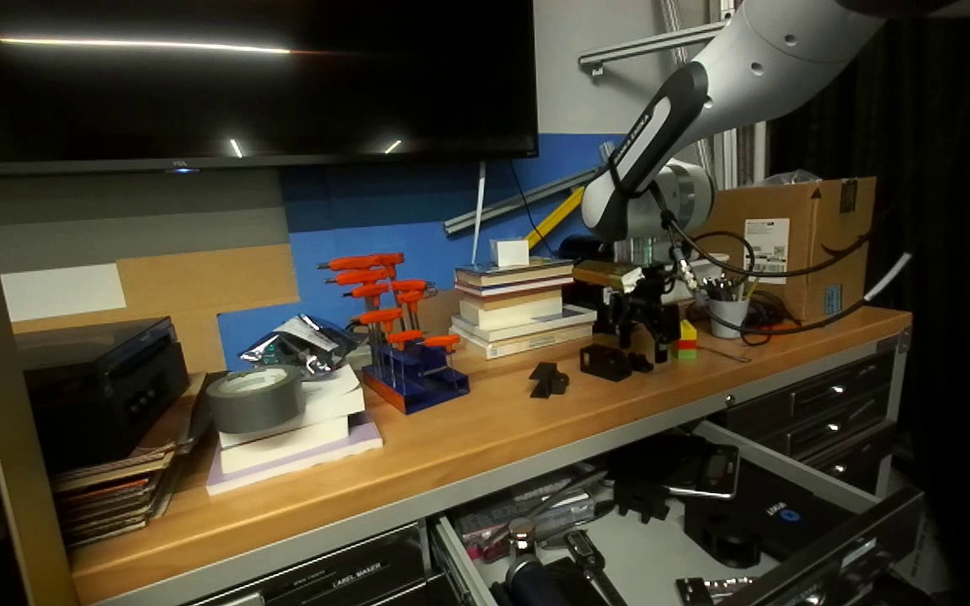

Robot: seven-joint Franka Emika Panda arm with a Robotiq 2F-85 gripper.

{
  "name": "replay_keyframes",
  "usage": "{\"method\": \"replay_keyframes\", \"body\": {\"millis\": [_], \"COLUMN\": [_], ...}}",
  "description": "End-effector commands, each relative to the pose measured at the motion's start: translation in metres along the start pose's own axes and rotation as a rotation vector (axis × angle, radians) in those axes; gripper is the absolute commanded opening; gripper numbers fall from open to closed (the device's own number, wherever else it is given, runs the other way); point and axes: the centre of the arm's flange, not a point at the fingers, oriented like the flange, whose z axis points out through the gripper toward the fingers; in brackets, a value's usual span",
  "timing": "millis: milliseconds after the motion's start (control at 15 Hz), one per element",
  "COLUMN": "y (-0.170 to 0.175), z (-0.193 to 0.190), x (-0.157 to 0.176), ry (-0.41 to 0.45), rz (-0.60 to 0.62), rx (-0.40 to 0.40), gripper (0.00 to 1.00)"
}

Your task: Put the three black objects in the open drawer then close the drawer

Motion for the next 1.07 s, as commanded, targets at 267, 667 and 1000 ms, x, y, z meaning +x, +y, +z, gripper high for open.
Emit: {"method": "replay_keyframes", "body": {"millis": [267, 667, 1000], "y": [-0.023, -0.025, -0.022], "z": [-0.008, -0.01, -0.008], "x": [0.008, 0.007, 0.006], "ry": [-0.013, -0.021, -0.016], "rz": [-0.022, -0.048, -0.064], "rx": [0.044, 0.057, 0.05], "gripper": [1.0, 0.44, 0.18]}}
